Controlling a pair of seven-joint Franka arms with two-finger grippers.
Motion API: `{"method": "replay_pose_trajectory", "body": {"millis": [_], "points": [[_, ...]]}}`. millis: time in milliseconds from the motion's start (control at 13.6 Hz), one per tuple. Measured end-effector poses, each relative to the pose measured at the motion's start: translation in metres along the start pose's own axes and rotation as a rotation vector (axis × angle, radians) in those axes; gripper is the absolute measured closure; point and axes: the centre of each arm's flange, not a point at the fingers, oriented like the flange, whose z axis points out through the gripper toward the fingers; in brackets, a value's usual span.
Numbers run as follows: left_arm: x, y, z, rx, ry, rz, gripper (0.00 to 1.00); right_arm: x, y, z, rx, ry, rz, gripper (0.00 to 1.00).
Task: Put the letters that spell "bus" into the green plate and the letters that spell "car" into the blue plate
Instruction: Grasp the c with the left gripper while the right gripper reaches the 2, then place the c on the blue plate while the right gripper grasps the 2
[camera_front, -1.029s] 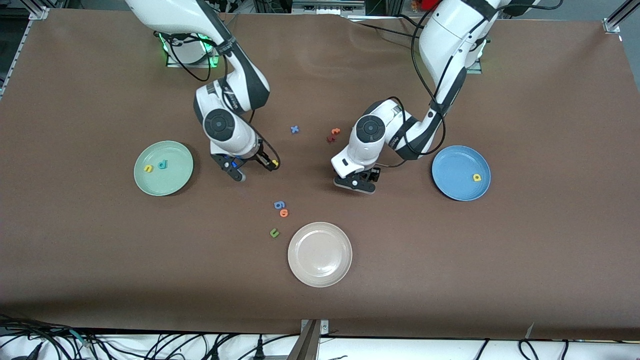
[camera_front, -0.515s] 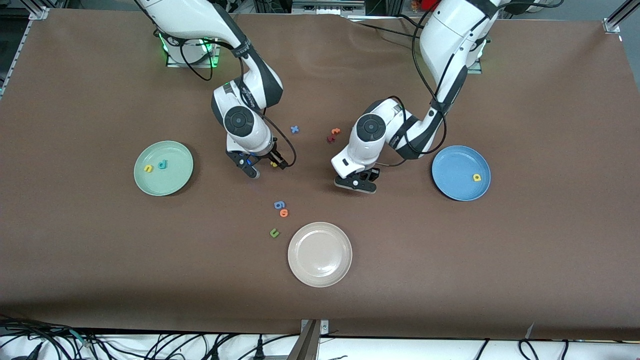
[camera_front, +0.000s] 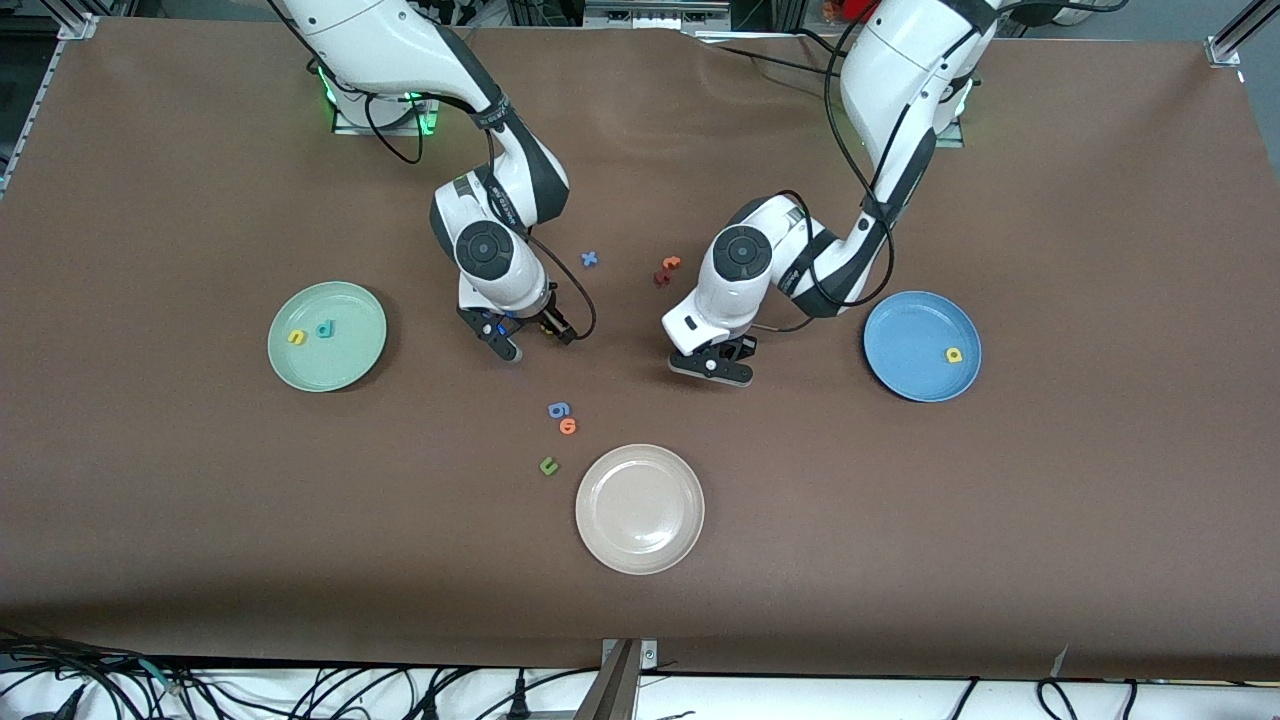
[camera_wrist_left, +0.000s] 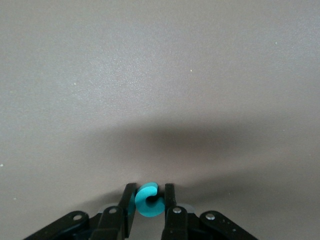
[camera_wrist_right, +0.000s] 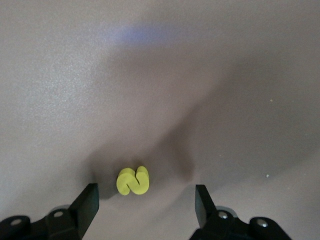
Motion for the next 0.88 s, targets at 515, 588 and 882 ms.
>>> {"method": "replay_pose_trajectory", "body": {"millis": [515,588,882], "points": [[0.008,-0.020,-0.009,0.028,-0.027,0.045,0.73,0.000,0.000,0.000,-0.001,0.000,0.001,0.38],[0.015,-0.040,-0.020,0.046,-0.048,0.074,0.73,0.000,0.000,0.000,0.000,0.000,0.001,0.39],[0.030,-0.113,-0.080,0.089,-0.116,0.156,0.73,0.001,-0.002,-0.002,0.010,0.003,0.000,0.69]]}}
